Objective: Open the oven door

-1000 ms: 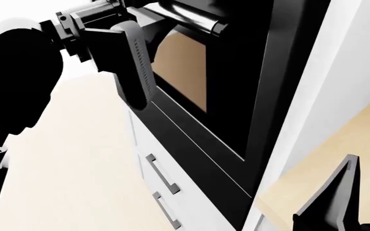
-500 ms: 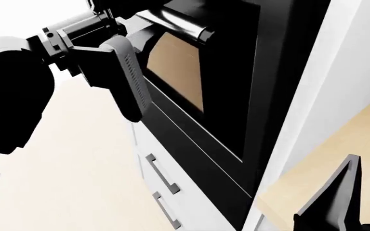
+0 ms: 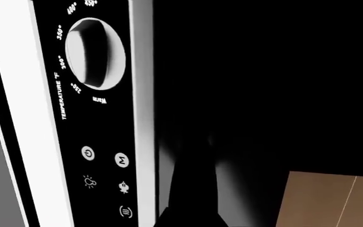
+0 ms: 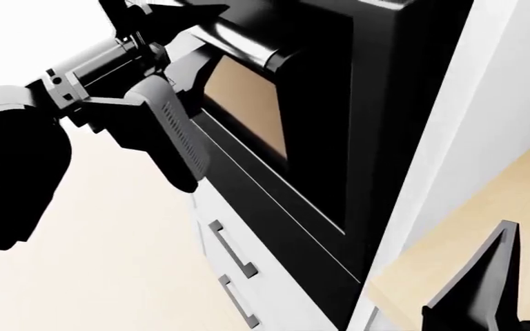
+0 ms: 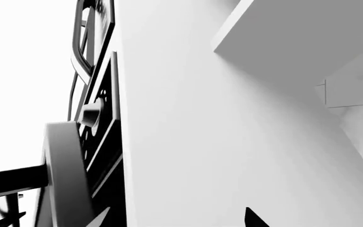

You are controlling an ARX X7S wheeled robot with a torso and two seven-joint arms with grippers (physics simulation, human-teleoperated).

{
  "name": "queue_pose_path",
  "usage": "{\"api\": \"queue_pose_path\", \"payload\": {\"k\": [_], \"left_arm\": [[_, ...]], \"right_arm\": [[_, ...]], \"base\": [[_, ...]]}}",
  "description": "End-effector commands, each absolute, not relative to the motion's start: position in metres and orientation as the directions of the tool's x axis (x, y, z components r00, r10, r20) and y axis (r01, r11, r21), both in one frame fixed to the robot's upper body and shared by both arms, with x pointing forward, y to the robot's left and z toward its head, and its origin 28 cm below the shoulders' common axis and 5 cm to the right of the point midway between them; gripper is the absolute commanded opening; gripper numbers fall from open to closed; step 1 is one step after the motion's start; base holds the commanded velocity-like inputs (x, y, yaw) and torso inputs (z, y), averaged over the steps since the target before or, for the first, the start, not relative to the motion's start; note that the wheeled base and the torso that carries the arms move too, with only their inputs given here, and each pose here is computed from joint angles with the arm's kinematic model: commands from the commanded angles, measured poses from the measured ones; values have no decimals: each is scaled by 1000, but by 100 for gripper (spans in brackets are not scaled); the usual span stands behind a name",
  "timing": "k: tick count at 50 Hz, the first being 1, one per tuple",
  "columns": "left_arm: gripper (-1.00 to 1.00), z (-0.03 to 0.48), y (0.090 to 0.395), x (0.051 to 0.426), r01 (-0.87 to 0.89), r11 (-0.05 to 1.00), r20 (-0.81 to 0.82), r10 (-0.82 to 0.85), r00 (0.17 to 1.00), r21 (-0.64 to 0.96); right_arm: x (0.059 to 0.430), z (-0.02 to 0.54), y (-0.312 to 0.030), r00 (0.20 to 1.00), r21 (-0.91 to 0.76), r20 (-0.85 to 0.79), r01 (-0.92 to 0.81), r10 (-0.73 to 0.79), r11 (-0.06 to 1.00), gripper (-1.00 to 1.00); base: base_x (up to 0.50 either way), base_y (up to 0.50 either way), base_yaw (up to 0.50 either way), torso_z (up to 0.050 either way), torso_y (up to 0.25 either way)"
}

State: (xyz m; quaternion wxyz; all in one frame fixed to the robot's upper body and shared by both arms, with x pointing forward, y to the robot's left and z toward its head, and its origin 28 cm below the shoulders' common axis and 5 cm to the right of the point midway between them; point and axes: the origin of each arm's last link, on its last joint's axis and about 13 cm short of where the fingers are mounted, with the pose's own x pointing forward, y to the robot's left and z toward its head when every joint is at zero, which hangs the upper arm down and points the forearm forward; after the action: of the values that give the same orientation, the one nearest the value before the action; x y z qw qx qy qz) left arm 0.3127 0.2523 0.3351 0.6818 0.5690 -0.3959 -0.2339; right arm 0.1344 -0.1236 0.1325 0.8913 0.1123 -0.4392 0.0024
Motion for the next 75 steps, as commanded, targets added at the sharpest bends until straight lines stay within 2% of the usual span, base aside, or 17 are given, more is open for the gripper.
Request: {"api": "queue_pose_path", "payload": {"k": [1, 9, 23, 75], "left_arm": [[-100, 342, 247, 295, -158, 376, 404, -775, 487, 913], [-100, 337, 249, 290, -170, 399, 428, -757, 493, 901], [-100, 320, 249, 284, -232, 526, 569, -685, 455, 818], [-100, 287, 264, 256, -279, 591, 640, -580, 504, 757]], "right_arm": [[134, 132, -124, 615, 200, 783, -102, -96, 975, 100], [134, 132, -124, 614, 201, 783, -102, -98, 974, 100], [134, 132, -124, 613, 202, 784, -103, -98, 974, 100], [134, 134, -124, 607, 217, 787, -103, -111, 971, 100]], "base": [[0, 0, 0, 0, 0], [0, -2, -1, 2, 4], [0, 0, 0, 1, 4], [0, 0, 0, 1, 5]]}}
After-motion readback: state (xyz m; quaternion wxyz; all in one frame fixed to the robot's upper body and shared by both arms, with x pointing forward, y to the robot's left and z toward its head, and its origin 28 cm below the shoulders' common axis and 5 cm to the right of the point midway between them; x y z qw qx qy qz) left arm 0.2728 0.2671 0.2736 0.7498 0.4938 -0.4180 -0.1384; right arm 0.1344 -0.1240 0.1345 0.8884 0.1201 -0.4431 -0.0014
